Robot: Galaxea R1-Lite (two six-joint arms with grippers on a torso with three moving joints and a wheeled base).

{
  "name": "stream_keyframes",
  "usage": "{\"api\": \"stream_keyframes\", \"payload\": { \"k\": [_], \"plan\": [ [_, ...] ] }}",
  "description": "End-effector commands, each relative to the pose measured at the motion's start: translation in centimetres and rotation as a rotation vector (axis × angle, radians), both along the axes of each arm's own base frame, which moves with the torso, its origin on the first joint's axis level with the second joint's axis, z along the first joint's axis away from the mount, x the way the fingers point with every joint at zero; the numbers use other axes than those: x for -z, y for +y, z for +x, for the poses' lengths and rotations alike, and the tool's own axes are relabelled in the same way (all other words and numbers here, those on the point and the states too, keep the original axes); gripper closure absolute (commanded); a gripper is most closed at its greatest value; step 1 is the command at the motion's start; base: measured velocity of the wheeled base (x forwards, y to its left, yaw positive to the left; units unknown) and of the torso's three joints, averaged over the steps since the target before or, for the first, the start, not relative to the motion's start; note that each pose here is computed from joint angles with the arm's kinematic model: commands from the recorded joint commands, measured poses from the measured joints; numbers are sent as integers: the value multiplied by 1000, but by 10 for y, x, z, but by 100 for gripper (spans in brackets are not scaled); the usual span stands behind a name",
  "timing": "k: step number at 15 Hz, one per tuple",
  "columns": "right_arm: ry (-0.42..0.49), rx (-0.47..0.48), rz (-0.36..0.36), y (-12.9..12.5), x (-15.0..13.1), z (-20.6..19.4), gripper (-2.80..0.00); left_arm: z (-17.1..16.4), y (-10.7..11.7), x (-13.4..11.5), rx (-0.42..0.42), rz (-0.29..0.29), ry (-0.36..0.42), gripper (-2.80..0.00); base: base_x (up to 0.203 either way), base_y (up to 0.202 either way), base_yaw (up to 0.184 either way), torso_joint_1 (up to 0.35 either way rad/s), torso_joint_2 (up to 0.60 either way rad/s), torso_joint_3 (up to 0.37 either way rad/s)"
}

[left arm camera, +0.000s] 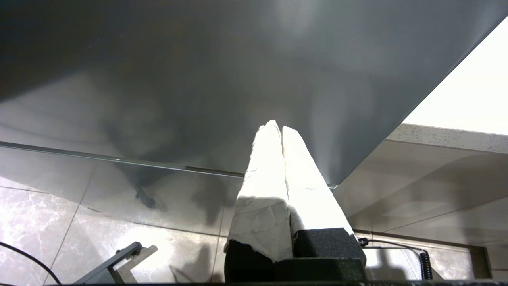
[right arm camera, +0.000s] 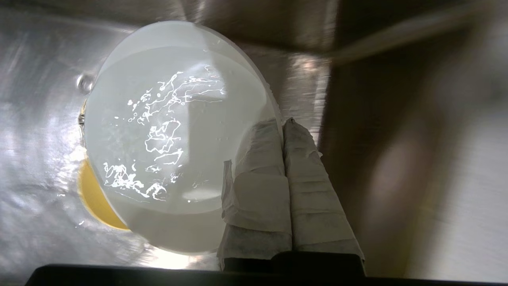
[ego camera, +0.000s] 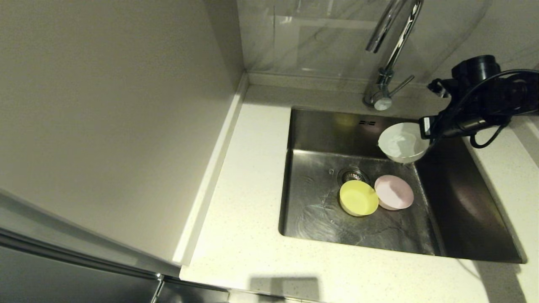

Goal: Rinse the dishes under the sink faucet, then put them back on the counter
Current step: Put a bowl back to the table from the sink

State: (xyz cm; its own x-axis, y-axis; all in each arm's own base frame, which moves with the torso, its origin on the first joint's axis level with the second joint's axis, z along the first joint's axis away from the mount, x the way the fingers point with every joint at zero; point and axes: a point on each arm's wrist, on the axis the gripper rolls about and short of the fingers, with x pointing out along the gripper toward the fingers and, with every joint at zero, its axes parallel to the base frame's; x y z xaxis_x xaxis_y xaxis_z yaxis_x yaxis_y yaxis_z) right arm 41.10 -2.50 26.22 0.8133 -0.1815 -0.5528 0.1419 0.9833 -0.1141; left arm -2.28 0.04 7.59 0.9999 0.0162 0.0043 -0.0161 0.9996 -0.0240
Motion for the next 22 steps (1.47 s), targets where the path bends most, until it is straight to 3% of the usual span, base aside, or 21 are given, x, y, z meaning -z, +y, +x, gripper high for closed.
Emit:
{"api": "stream_keyframes", "payload": {
  "k": [1, 9, 16, 22],
  "plan": [
    [-59, 14, -18, -11, -29, -25, 0, 0, 0, 0, -1, -1, -2, 0, 0, 0, 0, 0, 0, 0],
    [-187, -32, -169, -24, -91, -92, 0, 0, 0, 0, -1, -1, -2, 0, 0, 0, 0, 0, 0, 0],
    [-235, -56, -295, -24, -116, -130, 0, 0, 0, 0, -1, -1, -2, 0, 0, 0, 0, 0, 0, 0],
    [-265, -63, -328, -32, -124, -141, 0, 0, 0, 0, -1, -1, -2, 0, 0, 0, 0, 0, 0, 0]
  ]
}}
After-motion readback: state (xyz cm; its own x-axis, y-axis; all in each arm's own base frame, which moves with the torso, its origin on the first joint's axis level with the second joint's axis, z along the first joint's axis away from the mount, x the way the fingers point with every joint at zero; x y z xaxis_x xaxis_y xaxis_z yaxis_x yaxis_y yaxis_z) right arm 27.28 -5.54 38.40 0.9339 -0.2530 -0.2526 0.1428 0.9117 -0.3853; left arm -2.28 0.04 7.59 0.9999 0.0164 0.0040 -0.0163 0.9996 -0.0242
